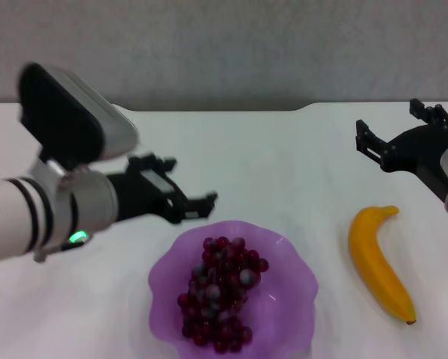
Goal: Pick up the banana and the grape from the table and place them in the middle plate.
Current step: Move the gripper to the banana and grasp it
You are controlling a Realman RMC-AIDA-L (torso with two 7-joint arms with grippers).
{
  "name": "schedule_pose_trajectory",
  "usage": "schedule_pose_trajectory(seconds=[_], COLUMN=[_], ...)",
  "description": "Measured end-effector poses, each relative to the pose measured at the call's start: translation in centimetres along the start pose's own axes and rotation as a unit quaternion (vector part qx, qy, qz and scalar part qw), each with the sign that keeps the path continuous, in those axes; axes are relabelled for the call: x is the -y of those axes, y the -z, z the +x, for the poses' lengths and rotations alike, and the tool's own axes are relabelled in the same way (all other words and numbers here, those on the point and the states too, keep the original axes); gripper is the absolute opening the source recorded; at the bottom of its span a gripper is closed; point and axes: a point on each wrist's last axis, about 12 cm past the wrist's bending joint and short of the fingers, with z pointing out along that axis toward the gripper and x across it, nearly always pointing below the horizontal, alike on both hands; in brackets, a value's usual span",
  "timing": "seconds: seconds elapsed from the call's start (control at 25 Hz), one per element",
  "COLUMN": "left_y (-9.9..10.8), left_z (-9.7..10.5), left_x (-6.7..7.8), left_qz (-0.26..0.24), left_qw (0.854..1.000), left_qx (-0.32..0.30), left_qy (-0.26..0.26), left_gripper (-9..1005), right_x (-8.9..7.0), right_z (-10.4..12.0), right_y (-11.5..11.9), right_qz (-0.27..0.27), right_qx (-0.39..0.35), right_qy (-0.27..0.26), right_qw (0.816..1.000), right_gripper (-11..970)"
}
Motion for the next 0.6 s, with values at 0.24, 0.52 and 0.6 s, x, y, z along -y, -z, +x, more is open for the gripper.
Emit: schedule_pose_trajectory(seconds=[0.24, 0.52, 0.6], left_y=[1.6, 1.8, 1.9], left_z=[-1.0, 0.8, 1.8], left_x=[-1.8, -6.3, -7.4], left_qz=[-0.063, -0.207, -0.234], left_qw=[0.995, 0.959, 0.949], left_qx=[0.074, 0.173, 0.182], left_qy=[0.025, 0.086, 0.111], left_gripper=[886, 884, 884], right_x=[-0.1, -0.2, -0.2], right_z=[-0.1, -0.2, -0.3], right_y=[0.0, -0.2, -0.2], right_qz=[-0.002, -0.003, -0.003], right_qx=[0.001, 0.003, 0.004], right_qy=[0.000, 0.000, -0.005], right_qw=[1.000, 1.000, 1.000], right_gripper=[889, 888, 888])
